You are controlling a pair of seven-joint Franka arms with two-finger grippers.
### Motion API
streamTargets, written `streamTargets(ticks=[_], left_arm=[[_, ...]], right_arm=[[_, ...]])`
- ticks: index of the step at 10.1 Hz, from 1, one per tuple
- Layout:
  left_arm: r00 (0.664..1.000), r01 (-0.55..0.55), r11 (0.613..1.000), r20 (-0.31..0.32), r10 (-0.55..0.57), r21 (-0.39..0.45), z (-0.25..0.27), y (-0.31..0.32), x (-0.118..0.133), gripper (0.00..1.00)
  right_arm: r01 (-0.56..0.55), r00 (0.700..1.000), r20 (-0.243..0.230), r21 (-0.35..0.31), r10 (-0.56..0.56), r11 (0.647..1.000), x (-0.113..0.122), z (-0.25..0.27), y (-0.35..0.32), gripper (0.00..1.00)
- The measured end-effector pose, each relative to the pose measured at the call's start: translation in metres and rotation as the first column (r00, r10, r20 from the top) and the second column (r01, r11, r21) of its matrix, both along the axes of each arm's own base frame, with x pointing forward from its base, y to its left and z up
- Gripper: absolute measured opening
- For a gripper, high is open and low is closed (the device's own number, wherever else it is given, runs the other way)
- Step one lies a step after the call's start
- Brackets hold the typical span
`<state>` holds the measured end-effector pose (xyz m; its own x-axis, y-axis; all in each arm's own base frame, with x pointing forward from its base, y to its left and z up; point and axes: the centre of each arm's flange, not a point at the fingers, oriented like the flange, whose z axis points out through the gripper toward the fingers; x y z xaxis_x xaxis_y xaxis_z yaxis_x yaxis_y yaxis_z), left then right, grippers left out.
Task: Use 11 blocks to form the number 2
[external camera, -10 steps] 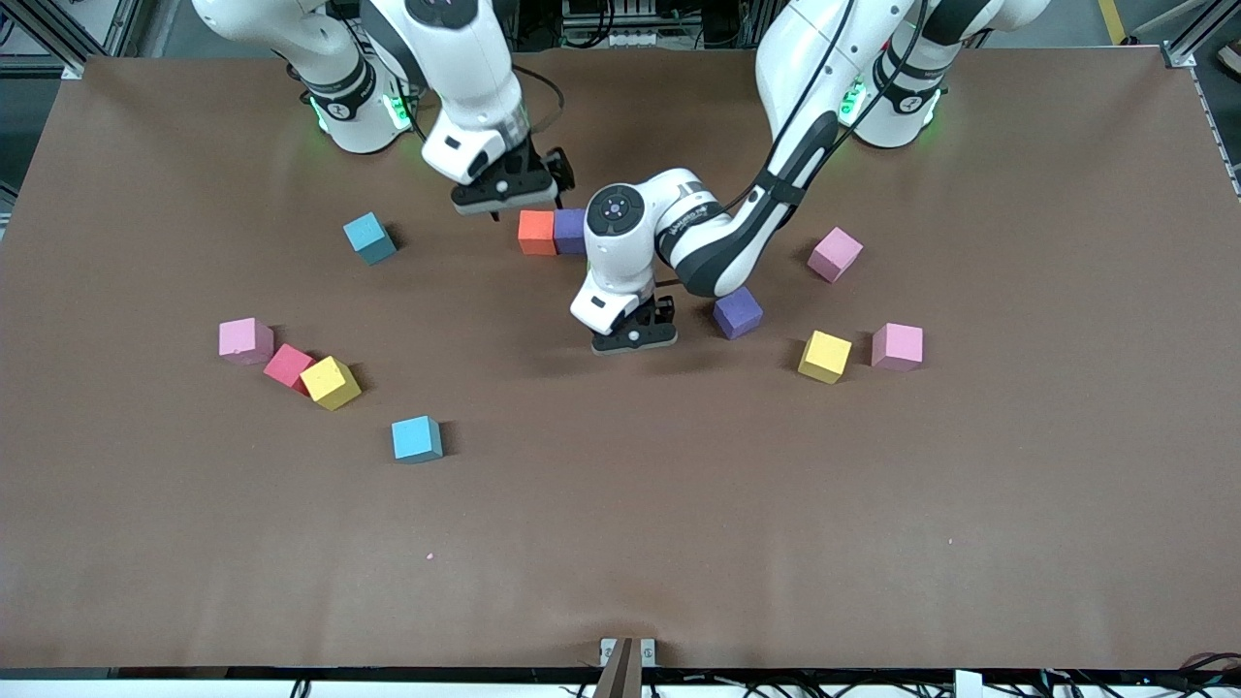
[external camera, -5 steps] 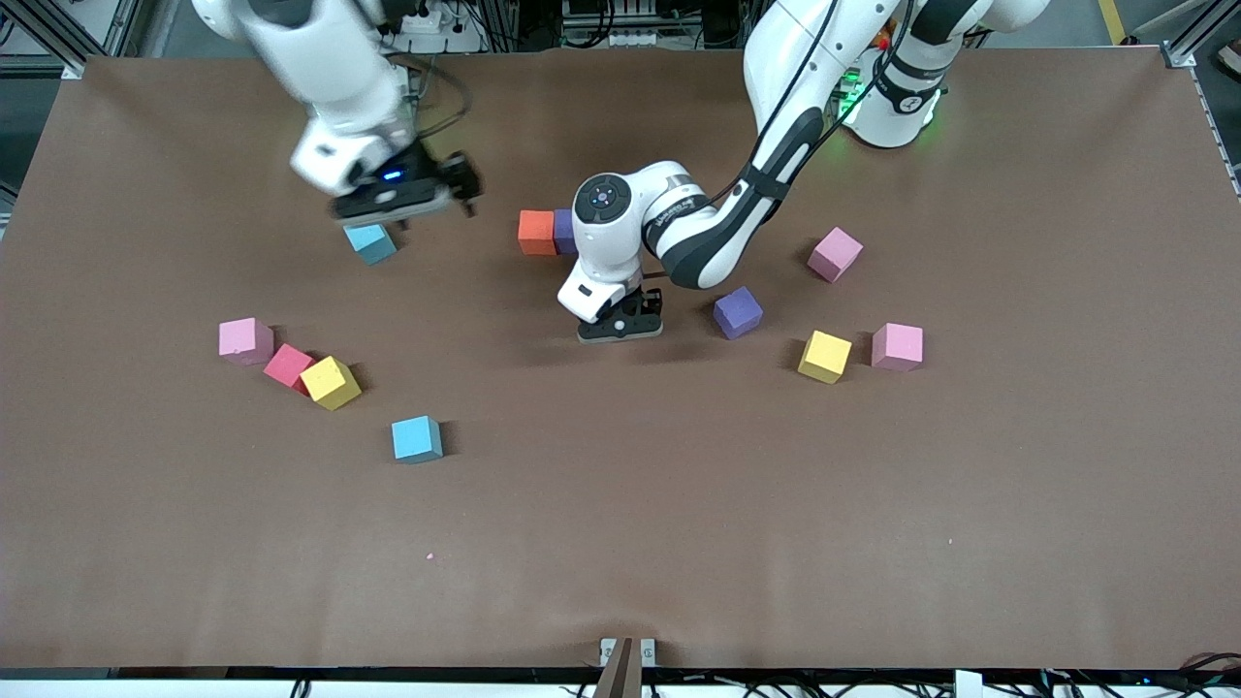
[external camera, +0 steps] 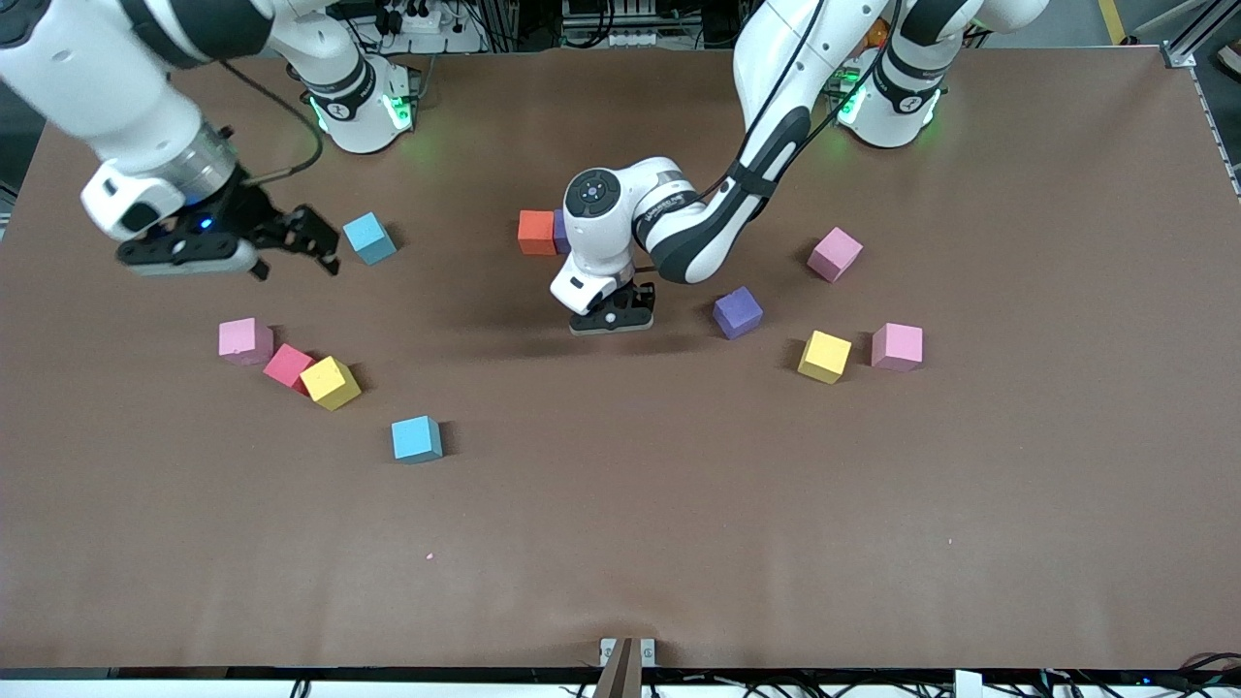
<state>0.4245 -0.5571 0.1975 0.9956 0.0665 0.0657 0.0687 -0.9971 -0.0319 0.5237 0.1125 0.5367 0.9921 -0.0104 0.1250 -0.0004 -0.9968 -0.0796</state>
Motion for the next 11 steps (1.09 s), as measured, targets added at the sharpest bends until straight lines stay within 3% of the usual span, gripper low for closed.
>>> streamTargets(ticks=[4,11], left_arm=[[1.000,0.018,1.000,-0.003,-0.018,0.010,-0.008,-0.007,-0.012,0.61],[1.000,0.012,1.000,0.015,-0.012,0.009,-0.009,-0.013,-0.016,0.61]], right_arm=[[0.069,0.997,0.037,-0.065,-0.066,0.996,0.067,0.011,-0.046,1.00],[0.062,0.998,0.027,-0.080,-0.060,0.995,0.082,0.025,-0.111,1.00]])
